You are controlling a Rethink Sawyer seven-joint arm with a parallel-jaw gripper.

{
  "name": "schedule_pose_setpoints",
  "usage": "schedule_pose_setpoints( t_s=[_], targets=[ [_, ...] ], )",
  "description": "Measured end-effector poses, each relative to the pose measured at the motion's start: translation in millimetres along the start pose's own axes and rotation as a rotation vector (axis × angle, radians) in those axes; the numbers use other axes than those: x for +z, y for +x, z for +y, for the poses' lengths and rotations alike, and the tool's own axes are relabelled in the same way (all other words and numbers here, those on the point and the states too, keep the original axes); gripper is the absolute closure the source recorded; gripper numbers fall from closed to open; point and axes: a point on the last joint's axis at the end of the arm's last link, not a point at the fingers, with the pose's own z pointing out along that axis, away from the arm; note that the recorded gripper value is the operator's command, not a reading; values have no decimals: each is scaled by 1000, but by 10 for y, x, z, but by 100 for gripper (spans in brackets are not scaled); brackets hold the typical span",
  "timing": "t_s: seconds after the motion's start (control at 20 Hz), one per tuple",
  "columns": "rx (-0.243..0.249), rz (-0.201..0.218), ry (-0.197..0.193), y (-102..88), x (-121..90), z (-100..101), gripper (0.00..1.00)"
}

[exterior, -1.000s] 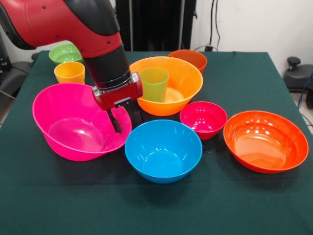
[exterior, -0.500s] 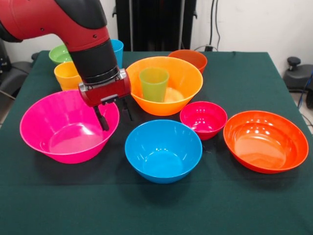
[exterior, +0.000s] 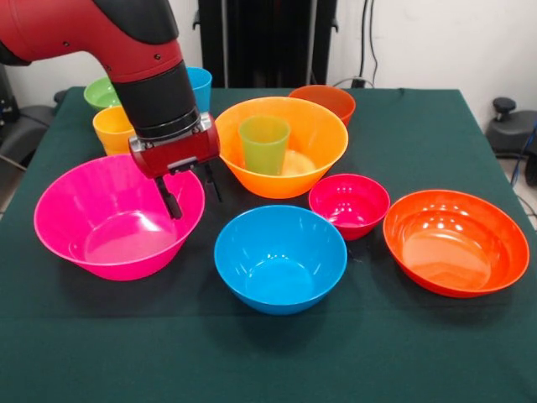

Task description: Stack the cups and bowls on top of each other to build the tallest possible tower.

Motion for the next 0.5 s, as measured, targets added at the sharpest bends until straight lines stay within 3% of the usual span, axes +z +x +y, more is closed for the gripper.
schedule_pose_setpoints(
  t_s=[0.5],
  targets=[
    [-13, 15, 19, -51, -140, -42, 0]
  ],
)
